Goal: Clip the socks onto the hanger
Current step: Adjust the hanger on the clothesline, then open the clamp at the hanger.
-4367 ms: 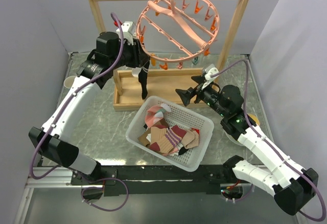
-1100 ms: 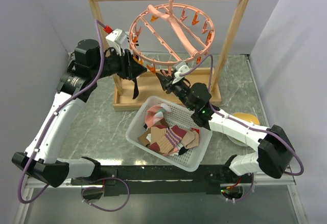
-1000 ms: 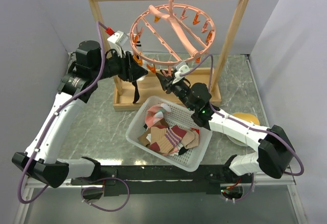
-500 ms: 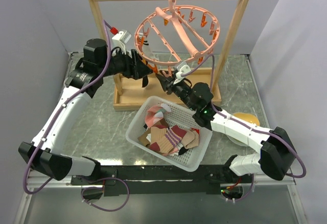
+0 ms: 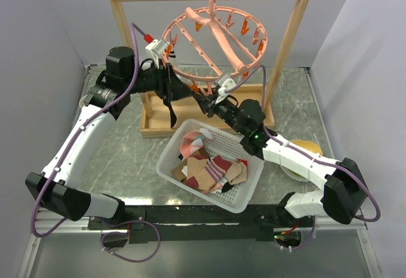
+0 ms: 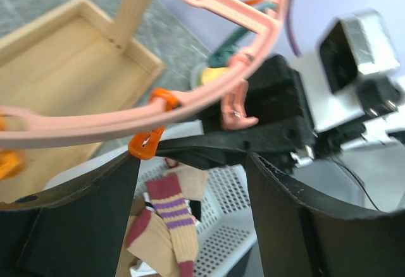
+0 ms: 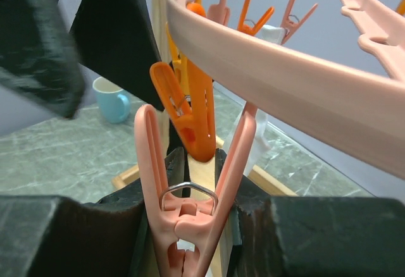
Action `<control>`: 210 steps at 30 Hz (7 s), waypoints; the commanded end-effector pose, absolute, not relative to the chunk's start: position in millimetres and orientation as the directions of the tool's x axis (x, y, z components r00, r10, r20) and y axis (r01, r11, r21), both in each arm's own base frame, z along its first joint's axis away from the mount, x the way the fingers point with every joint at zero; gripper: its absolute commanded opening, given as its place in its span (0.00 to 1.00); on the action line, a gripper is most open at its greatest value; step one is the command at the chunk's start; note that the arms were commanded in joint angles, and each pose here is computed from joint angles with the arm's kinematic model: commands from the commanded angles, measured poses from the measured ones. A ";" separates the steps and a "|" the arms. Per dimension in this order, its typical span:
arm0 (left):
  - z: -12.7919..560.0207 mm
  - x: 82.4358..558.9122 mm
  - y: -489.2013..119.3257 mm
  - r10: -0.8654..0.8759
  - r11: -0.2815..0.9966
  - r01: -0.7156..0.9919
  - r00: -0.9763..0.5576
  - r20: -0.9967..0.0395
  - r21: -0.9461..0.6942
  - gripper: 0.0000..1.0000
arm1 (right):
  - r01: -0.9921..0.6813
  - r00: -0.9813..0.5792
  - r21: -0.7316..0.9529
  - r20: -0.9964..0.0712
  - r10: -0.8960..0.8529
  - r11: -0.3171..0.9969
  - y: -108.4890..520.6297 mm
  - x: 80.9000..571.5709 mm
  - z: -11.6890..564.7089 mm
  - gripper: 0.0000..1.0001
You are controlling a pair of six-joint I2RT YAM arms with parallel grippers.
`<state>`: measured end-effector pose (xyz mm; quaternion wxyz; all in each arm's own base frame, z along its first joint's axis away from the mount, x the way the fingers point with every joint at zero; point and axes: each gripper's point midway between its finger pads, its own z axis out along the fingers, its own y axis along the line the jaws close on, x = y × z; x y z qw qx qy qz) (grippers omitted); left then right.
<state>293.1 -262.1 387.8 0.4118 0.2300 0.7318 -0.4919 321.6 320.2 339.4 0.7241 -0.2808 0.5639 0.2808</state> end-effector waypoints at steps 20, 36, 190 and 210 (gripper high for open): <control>410.8 315.6 -237.8 -0.179 0.564 0.667 -0.476 -0.861 -0.486 0.57 | -0.840 0.167 -0.072 -0.977 0.130 0.539 326.9 288.3 364.6 0.21; 421.6 302.2 -251.2 -0.195 0.462 0.702 -0.516 -0.834 -0.542 0.62 | -0.844 0.173 -0.074 -0.975 0.140 0.531 334.6 294.1 374.6 0.20; 405.2 324.3 -230.6 -0.168 0.657 0.622 -0.430 -0.887 -0.426 0.01 | -0.599 0.562 -0.432 -0.827 -0.031 0.674 350.6 240.1 417.3 0.91; 410.6 322.9 -232.7 -0.164 0.644 0.637 -0.425 -0.890 -0.422 0.01 | -0.718 0.473 -0.406 -0.881 -0.031 0.565 371.6 273.2 395.0 0.84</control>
